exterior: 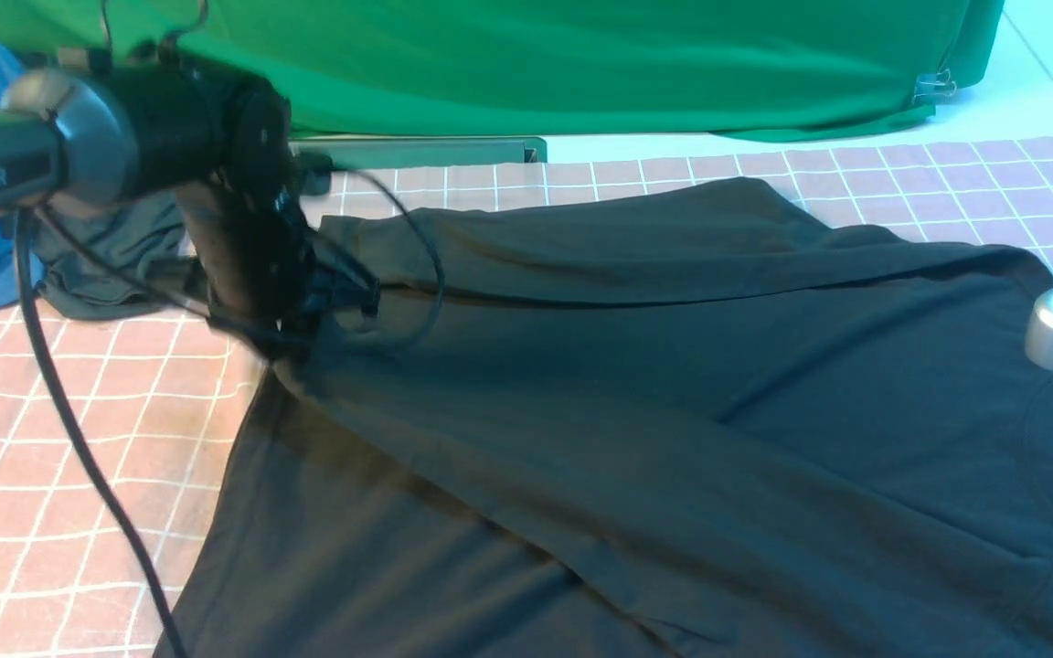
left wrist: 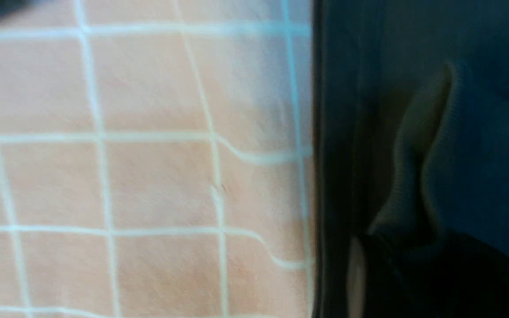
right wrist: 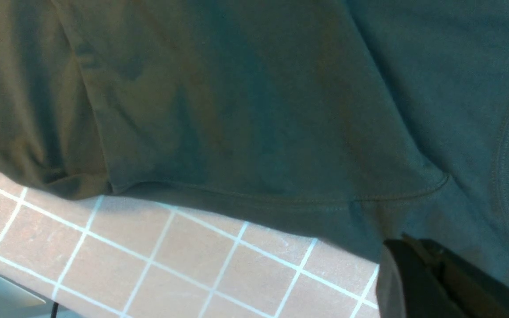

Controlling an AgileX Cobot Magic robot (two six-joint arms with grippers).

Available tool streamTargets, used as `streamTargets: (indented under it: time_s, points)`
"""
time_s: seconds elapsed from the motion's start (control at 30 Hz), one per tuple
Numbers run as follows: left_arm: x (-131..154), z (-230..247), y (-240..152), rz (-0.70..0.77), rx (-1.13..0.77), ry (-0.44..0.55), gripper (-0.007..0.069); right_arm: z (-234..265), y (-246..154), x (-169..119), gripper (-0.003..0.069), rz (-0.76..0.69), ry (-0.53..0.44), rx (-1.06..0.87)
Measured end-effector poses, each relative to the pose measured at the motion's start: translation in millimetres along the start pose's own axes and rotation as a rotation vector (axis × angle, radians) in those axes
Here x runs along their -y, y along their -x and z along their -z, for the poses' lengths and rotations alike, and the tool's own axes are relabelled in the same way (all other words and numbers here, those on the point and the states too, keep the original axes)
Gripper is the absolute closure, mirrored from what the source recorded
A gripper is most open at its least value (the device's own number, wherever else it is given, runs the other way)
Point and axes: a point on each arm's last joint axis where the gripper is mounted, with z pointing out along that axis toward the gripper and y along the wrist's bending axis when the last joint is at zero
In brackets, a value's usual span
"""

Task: Fold a long-sleeved shirt over a pink coffee tablecloth.
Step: 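Grab the top left corner of the dark shirt with the left gripper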

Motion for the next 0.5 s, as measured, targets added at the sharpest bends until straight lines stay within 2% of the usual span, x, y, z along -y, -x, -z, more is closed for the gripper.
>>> streamTargets:
  time_s: [0.07,0.17,0.33,0.5]
  points:
    - [-1,15,15,0.059,0.071,-0.005,0.0330,0,0,0,0.0623,0.000,0.000,0.000]
    - [0,34,31,0.139,0.145,-0.048,0.0253,0,0,0,0.0623,-0.001,0.001,0.000]
    - [6,46,53,0.197,0.245,-0.117,0.0213,0,1,0,0.0623,-0.001,0.001,0.008]
    - [11,6,69,0.230,0.217,-0.121,0.0213,0,1,0,0.0623,-0.001,0.000,0.012]
